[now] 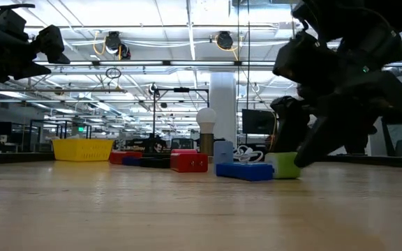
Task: Pick & Place Office items
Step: Put the light green charger adapter into the green bin
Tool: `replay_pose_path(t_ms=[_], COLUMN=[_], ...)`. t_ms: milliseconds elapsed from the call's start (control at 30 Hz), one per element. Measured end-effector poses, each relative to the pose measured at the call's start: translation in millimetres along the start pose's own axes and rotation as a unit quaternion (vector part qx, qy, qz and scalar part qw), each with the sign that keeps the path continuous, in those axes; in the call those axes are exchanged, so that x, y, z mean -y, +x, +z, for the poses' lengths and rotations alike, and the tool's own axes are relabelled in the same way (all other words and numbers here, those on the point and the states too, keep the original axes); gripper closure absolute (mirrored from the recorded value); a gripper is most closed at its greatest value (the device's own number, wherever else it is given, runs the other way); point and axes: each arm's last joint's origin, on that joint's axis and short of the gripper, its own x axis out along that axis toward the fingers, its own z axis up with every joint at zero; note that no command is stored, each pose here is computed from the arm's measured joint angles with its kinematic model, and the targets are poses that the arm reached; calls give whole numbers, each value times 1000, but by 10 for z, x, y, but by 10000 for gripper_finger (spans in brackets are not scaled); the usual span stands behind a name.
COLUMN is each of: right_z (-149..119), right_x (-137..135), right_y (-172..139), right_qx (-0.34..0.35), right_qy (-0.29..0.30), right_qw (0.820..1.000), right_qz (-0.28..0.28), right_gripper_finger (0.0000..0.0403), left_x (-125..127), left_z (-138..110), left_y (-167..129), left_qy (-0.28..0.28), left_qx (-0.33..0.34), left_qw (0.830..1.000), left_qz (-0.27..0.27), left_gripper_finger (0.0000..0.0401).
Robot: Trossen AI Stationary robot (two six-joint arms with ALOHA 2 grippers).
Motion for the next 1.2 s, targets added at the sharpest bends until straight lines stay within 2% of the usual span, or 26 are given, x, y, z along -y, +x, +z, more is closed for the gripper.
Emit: replay_pose_path(t_ms=[333, 833, 1200], right_z=[-148, -173, -173], right_x=[9, 22, 29], right_y=[13, 16, 16], right_qx=[49, 45, 45], right_qy=[17, 18, 19], right_qw=[999, 999, 999], right_qz=[3, 1, 0], right_gripper_finger=[150, 150, 198], left_x=[0, 0, 0], left_z=[0, 0, 0], left_y=[0, 0, 0], left_qy=[0, 0, 0], left_qx=[0, 0, 0], left_qw=[1000, 1000, 1000], left_qz=[0, 0, 0], left_gripper_finger=[107, 107, 107])
